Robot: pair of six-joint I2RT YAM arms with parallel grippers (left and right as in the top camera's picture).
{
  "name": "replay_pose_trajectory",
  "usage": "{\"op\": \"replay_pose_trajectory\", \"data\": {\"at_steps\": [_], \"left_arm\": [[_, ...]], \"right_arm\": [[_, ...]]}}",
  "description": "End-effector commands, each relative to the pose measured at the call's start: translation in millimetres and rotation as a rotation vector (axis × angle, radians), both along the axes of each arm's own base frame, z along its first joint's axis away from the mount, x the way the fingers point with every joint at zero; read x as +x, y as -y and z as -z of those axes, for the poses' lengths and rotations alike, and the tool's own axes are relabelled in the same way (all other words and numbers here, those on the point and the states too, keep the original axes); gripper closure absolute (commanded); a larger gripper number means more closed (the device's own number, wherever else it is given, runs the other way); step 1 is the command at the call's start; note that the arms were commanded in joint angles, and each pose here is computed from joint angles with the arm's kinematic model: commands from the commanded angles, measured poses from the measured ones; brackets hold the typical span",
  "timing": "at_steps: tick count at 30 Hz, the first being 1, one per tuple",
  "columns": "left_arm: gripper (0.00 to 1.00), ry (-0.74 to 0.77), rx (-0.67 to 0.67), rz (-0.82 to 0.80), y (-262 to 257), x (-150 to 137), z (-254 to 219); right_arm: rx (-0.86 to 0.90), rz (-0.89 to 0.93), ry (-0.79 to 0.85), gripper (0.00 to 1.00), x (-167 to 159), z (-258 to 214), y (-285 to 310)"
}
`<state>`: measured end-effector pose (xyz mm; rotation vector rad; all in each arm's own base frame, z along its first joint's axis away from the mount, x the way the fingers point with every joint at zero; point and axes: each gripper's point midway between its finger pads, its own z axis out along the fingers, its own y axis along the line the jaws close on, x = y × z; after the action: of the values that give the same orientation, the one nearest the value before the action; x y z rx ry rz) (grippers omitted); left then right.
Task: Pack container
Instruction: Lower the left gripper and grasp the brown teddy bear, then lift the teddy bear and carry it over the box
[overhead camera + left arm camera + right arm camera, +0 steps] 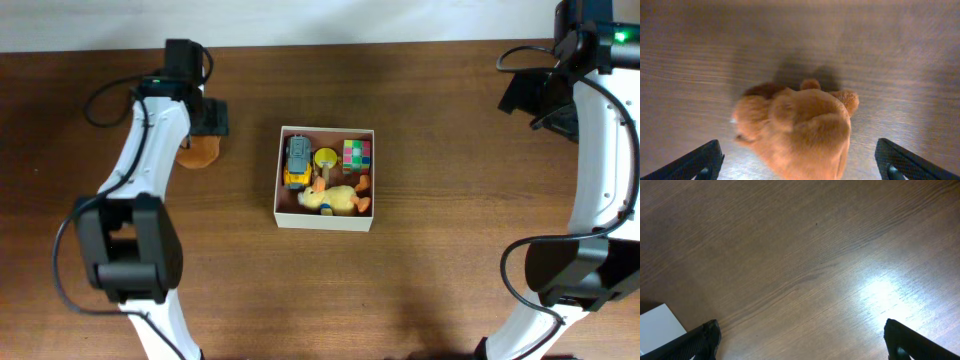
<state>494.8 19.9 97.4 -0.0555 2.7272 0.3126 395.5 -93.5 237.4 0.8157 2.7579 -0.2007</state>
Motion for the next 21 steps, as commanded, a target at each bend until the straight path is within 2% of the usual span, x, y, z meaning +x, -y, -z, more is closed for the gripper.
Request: {"op": "replay_pose_trajectory", "data": {"at_steps": [1, 3, 7, 8, 16, 21], "left_arm": [[0.04, -0.065, 0.016, 0.025, -0.8, 0.6, 29.8], [0.09, -0.09, 0.017, 0.026, -1.0, -1.0, 40.8], [0.45, -0.104, 0.018, 0.025, -1.1, -1.9, 47.4], [0.51, -0.101, 0.018, 0.025, -1.1, -1.2, 46.9], [0.84, -0.102, 0.017, 0.026, -0.5, -1.6, 46.9], [0.98, -0.136, -0.006, 0.028, 9.1, -8.7, 43.1]], "right_arm": [[-0.011, 0.018, -0.012, 0.01, -0.6, 3.8, 3.8], [-0.011, 0.018, -0.012, 0.01, -0.6, 3.8, 3.8], [-0.011, 0.018, -0.012, 0.01, -0.6, 3.8, 3.8], [-0.011, 0.018, -0.012, 0.01, -0.6, 3.8, 3.8], [-0.011, 0.018, -0.012, 0.01, -0.6, 3.8, 3.8], [-0.011, 0.018, -0.012, 0.01, -0.6, 3.8, 3.8]]}}
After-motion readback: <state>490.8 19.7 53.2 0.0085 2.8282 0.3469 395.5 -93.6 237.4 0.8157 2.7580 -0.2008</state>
